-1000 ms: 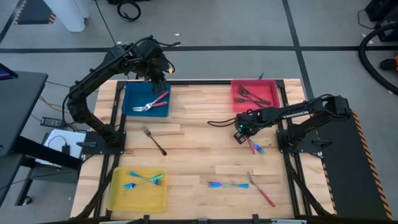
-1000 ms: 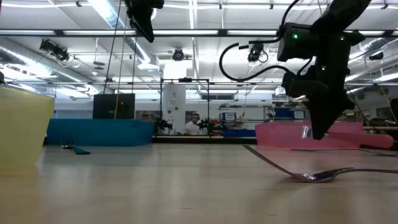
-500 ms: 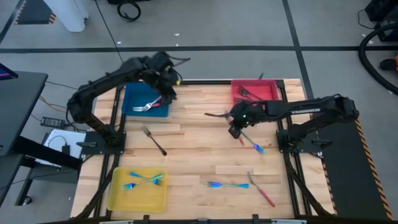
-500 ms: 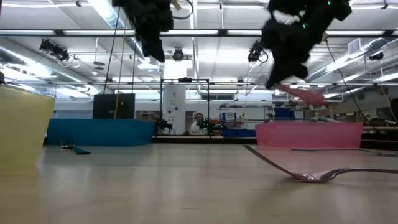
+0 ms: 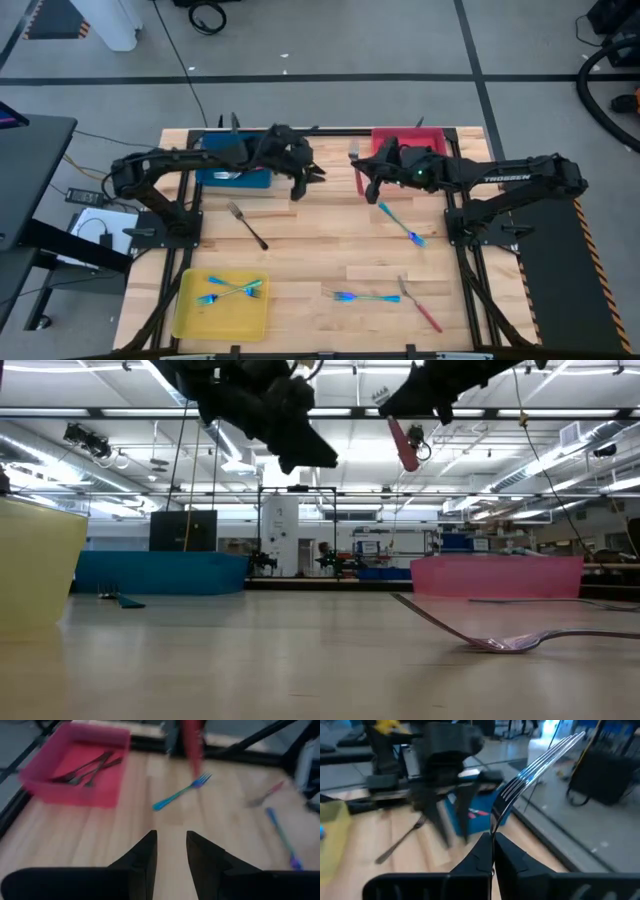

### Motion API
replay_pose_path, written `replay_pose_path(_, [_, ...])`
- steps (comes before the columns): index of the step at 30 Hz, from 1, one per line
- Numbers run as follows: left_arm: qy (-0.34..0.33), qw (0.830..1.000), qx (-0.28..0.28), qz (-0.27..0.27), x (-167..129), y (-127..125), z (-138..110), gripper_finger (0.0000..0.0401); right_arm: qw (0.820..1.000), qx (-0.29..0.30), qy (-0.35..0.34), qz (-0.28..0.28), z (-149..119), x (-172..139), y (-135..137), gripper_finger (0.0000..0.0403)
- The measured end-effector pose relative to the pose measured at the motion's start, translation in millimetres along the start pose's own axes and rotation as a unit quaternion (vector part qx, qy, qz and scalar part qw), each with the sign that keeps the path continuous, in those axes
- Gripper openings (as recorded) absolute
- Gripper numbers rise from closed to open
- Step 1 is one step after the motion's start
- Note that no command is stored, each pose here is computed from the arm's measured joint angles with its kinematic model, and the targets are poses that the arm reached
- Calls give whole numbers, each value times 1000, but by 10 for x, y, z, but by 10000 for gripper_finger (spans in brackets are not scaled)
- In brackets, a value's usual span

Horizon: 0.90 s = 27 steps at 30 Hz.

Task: Sort silverware by color (type)
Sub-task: Put the red fork into the blue bin

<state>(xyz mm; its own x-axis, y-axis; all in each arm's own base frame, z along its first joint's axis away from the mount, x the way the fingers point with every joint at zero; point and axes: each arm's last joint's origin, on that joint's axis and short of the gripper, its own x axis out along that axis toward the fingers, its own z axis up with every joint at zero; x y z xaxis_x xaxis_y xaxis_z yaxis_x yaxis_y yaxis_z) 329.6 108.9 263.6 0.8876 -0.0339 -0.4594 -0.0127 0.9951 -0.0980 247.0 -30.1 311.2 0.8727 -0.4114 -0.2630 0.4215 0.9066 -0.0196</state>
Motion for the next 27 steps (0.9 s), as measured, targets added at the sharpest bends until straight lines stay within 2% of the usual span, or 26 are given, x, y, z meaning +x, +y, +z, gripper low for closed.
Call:
replay_pose_path(3, [-24, 1000, 8, -18, 64, -139, -25, 105, 999, -22, -24, -1, 38, 32, 19, 10])
replay_pose_path(6, [-45, 998, -10, -31, 96, -239, -11, 105, 999, -35, -38, 6, 49, 81, 45, 10])
replay_pose_path(12, [-100, 994, -2, -52, 114, -386, 106, 105, 998, -42, -38, 39, 4, 184, 121, 10])
replay_pose_path(17, [-100, 993, -11, -55, 114, -399, 107, 105, 995, -46, -52, 68, -13, 233, 255, 10])
replay_pose_path(27, [-120, 991, -5, -54, 105, -400, 147, 105, 996, -42, -40, 74, -100, 345, 337, 10])
